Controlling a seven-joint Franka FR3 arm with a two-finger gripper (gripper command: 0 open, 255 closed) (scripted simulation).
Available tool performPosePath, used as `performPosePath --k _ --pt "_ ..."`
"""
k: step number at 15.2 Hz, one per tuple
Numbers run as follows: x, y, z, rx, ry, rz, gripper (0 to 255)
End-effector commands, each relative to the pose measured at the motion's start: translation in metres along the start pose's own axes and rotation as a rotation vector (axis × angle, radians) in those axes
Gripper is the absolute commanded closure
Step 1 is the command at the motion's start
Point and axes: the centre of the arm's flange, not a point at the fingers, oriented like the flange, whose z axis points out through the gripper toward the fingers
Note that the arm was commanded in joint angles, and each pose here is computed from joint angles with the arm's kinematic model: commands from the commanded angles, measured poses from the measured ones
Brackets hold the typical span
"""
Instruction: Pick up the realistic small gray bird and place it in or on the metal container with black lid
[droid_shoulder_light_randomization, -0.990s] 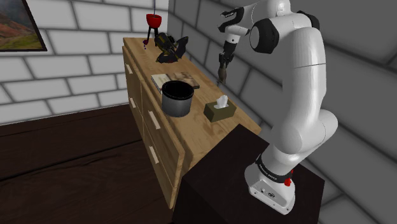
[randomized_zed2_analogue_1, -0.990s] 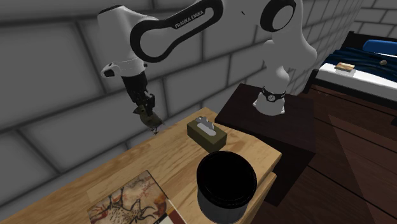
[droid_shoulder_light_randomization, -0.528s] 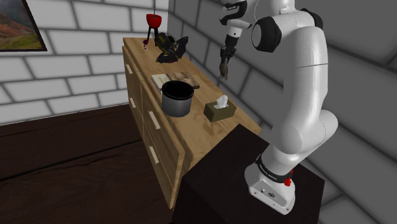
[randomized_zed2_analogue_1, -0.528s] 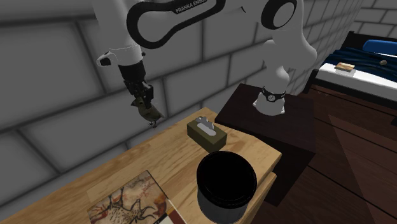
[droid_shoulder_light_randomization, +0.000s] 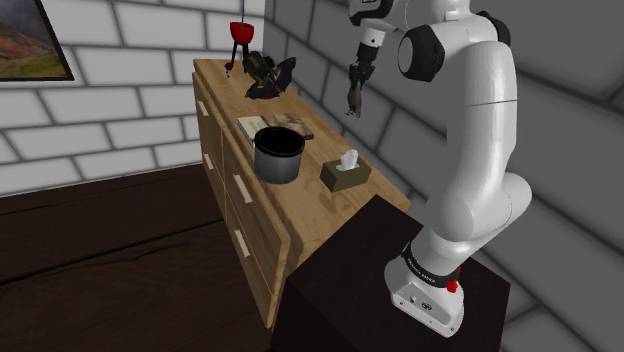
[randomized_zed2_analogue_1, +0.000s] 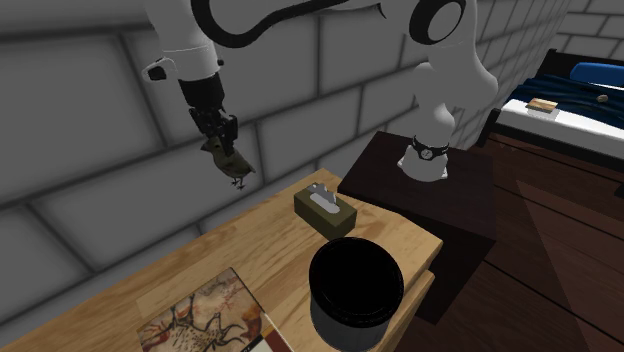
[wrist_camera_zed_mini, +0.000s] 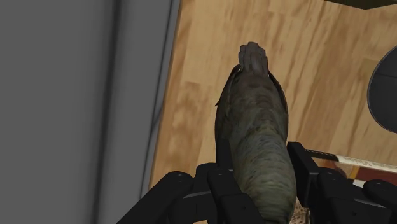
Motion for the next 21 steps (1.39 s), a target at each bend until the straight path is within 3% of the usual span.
performPosePath --k 1,5,21 --pt "-0.001 0.0 -0.011 0.0 0.0 0.0 255" --pt "-0.002 -0.002 -0.031 0.0 0.0 0.0 255" --pt "0.005 -0.212 -0.045 0.0 0.0 0.0 255"
